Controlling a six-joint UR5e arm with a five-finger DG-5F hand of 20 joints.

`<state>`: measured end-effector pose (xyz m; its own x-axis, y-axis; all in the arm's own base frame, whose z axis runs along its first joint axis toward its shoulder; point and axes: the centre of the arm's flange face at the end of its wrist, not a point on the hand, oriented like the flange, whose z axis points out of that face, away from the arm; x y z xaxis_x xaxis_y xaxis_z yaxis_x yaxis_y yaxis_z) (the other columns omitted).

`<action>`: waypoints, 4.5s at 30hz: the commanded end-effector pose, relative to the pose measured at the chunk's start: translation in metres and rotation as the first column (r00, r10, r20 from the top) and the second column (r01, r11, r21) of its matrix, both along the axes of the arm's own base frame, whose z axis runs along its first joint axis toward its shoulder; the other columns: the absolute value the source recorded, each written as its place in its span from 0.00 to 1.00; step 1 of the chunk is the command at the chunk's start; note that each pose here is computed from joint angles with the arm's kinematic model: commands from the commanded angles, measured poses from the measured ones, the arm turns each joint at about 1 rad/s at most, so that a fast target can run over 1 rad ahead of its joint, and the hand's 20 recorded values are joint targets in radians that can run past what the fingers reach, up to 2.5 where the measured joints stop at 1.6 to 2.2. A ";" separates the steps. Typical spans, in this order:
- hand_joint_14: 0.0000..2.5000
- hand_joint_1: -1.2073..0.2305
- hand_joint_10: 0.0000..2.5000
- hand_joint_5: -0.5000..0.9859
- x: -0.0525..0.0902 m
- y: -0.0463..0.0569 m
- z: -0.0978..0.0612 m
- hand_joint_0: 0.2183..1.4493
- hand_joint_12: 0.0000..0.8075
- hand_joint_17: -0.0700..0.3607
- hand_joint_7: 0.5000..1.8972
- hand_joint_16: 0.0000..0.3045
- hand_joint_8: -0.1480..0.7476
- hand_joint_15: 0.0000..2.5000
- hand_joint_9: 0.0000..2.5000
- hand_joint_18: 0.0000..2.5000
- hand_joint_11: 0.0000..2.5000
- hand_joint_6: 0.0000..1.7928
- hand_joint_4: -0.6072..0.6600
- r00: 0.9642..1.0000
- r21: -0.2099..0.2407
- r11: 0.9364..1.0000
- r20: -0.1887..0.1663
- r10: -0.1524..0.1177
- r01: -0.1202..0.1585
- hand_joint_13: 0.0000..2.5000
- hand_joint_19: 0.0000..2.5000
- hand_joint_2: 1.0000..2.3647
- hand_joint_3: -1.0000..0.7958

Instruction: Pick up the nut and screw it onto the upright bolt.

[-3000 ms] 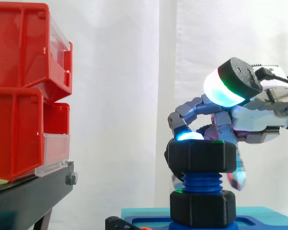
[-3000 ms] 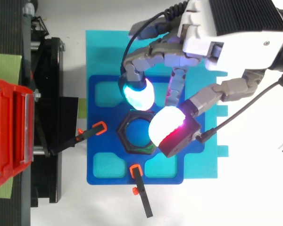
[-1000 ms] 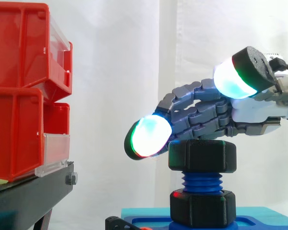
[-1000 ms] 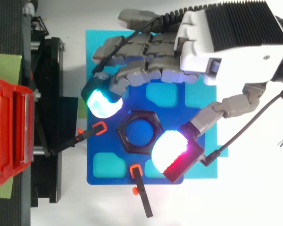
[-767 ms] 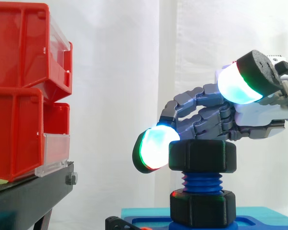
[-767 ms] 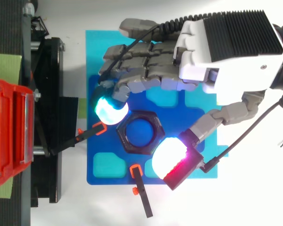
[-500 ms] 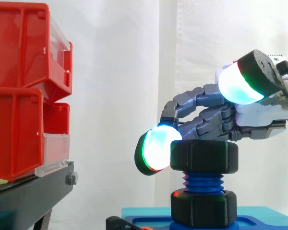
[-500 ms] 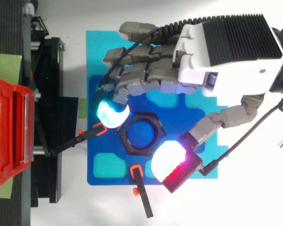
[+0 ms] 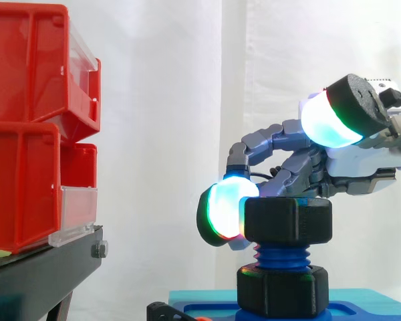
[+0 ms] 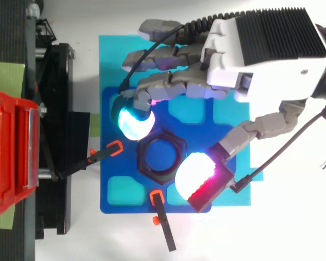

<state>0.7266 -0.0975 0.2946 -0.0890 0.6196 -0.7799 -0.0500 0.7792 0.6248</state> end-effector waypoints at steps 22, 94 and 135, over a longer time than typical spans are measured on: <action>0.00 0.56 0.00 0.40 -0.007 -0.033 0.000 0.21 0.33 0.33 0.54 0.11 0.34 0.00 0.56 0.20 0.00 0.28 0.53 1.000 -0.020 1.000 -0.003 -0.014 0.014 0.30 0.02 0.00 0.28; 0.00 0.53 0.00 0.34 0.003 0.005 0.003 0.19 0.45 0.40 0.45 0.15 0.49 0.00 0.41 0.08 0.00 0.28 0.64 0.999 0.005 0.999 0.026 0.036 -0.036 0.21 0.02 0.00 0.28; 0.00 0.52 0.00 0.18 0.001 -0.020 0.034 0.15 0.51 0.48 0.09 0.20 0.46 0.00 0.23 0.06 0.00 0.28 0.55 0.999 -0.010 0.999 -0.019 0.045 -0.046 0.15 0.05 0.00 0.28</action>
<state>0.7260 -0.1176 0.3181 -0.1195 0.6070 -0.7857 -0.0799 0.7829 0.6170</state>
